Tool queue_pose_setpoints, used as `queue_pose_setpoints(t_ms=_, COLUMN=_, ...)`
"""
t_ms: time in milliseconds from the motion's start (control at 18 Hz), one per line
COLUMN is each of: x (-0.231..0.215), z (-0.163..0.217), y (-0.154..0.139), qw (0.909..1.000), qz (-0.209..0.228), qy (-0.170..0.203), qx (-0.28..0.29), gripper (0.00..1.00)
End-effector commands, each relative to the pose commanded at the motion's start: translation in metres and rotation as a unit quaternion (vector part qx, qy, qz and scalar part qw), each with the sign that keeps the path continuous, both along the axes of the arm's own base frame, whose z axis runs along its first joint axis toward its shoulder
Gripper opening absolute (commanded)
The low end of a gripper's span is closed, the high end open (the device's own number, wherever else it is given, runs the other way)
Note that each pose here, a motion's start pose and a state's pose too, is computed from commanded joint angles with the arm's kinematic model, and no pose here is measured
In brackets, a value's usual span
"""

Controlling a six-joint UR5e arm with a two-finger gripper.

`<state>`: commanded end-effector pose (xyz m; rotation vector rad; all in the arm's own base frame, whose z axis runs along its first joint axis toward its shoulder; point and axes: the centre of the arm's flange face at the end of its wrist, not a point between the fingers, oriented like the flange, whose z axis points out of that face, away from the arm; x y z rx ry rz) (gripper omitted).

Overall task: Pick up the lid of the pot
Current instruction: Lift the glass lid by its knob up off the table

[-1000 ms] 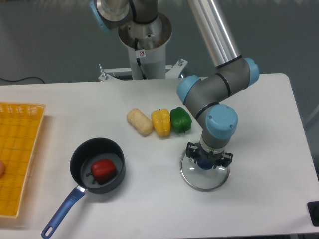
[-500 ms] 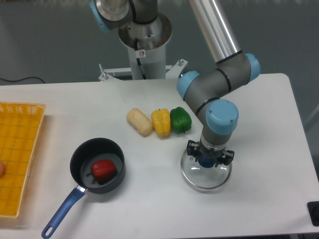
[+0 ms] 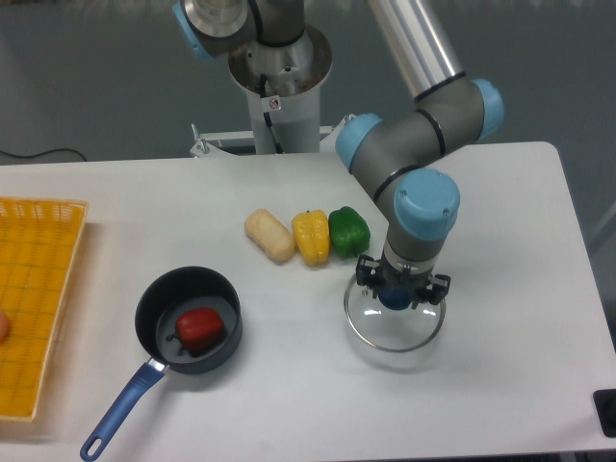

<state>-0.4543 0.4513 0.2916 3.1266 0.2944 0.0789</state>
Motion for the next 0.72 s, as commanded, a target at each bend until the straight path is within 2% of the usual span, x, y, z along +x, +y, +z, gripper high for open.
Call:
queue_pose_setpoints(t_ms=278, x=0.009, z=0.019, y=-0.002, qw=0.9999, qz=0.000, qy=-0.015, qx=0.002, gripper=0.52)
queue_pose_setpoints(t_ms=722, x=0.017, z=0.027, y=0.006, qw=0.9999, qz=-0.009, qy=-0.012, qx=0.007, gripper=0.52)
